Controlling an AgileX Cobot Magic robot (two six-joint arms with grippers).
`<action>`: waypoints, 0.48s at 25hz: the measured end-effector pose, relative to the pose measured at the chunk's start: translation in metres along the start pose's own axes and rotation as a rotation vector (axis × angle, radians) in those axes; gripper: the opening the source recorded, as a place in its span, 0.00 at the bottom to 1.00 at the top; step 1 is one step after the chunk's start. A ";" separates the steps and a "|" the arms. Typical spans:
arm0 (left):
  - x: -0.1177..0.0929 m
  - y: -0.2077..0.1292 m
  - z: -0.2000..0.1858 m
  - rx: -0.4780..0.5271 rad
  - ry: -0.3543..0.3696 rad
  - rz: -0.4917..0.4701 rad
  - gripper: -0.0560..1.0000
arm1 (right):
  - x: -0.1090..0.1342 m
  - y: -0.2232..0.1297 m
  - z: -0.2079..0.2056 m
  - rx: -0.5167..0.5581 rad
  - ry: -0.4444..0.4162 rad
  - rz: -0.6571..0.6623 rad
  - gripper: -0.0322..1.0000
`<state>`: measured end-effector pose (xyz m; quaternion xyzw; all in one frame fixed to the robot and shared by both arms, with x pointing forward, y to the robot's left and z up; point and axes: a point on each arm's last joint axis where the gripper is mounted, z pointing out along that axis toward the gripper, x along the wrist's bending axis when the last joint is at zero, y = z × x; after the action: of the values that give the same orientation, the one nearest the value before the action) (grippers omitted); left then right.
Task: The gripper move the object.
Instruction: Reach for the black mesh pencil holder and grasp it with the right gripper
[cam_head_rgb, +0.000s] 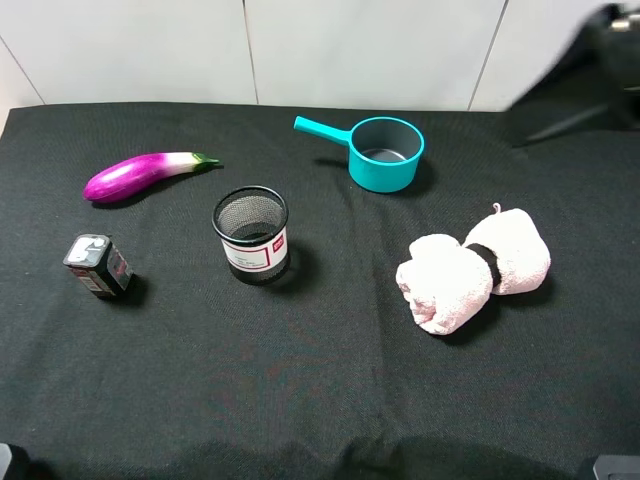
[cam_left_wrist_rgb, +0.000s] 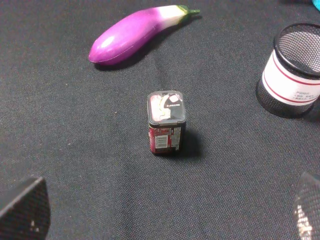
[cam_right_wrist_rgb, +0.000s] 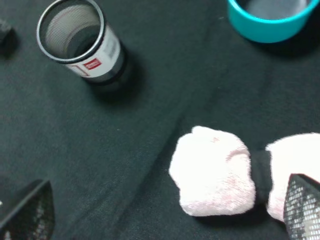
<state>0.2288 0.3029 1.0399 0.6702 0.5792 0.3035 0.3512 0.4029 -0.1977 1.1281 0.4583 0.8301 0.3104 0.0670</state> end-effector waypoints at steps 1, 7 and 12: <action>0.000 0.000 0.000 0.000 0.000 0.000 0.96 | 0.002 0.006 0.006 0.016 -0.001 -0.010 0.70; 0.000 0.000 0.000 0.000 0.000 0.000 0.96 | 0.029 0.042 0.041 0.086 -0.004 -0.095 0.70; 0.000 0.000 0.000 0.000 0.000 0.000 0.96 | 0.049 0.067 0.066 0.124 -0.008 -0.146 0.70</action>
<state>0.2288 0.3029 1.0399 0.6702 0.5792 0.3035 0.3512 0.4492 -0.1025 1.1226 0.4011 0.8786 0.2510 0.0642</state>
